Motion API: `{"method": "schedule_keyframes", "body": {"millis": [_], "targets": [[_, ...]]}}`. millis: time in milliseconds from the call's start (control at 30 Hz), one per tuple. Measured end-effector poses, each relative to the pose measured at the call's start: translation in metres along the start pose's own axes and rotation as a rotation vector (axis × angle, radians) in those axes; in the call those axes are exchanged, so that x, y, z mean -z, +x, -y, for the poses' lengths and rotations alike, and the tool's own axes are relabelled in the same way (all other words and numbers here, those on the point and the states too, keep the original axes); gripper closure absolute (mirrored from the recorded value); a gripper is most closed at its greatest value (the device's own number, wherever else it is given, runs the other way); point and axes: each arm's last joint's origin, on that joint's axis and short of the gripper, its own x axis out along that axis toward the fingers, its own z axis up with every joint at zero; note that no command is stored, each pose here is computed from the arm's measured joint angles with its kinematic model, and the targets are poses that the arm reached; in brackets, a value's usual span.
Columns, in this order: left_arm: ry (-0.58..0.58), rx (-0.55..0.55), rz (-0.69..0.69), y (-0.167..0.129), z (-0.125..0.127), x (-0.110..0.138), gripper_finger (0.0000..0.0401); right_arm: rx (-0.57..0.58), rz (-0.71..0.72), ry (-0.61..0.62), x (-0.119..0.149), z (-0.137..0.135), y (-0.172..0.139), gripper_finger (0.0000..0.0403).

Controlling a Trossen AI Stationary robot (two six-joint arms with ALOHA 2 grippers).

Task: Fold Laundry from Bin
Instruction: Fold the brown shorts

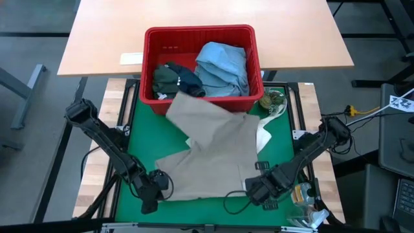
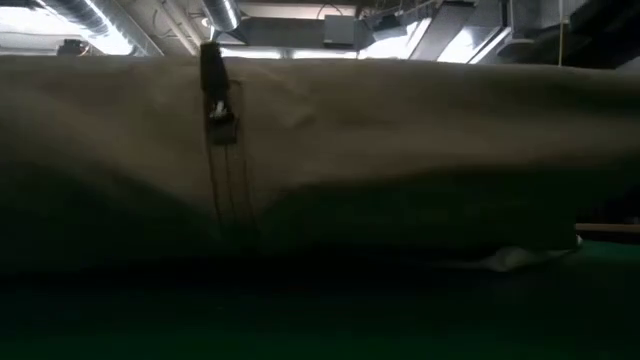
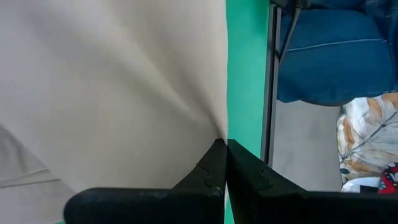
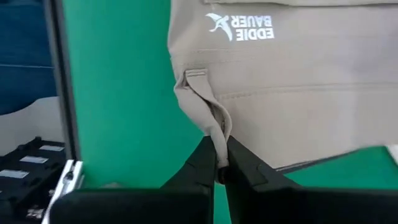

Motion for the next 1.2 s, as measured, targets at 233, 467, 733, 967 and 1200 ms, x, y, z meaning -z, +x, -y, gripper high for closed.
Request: {"method": "schedule_keyframes", "body": {"millis": [233,467,733,967,1200], "targets": [[0.01,0.004,-0.023,0.018,0.001,0.004,0.0401,-0.139,-0.006,-0.04,0.001,-0.014,0.002,0.0385],[-0.095,0.015,-0.058,0.02,0.001,0.006,0.0397,-0.202,0.01,-0.048,-0.003,-0.017,0.001,0.038],[-0.172,0.008,-0.05,0.02,0.001,0.005,0.0324,-0.266,-0.033,-0.053,-0.001,-0.019,0.001,0.0379],[-0.145,-0.046,0.04,0.021,-0.002,0.001,0.0274,-0.283,-0.044,-0.054,-0.001,-0.019,0.001,0.0375],[-0.174,-0.178,0.127,0.02,-0.017,-0.009,0.0277,-0.269,-0.035,-0.053,-0.001,-0.019,0.001,0.0347]]}}
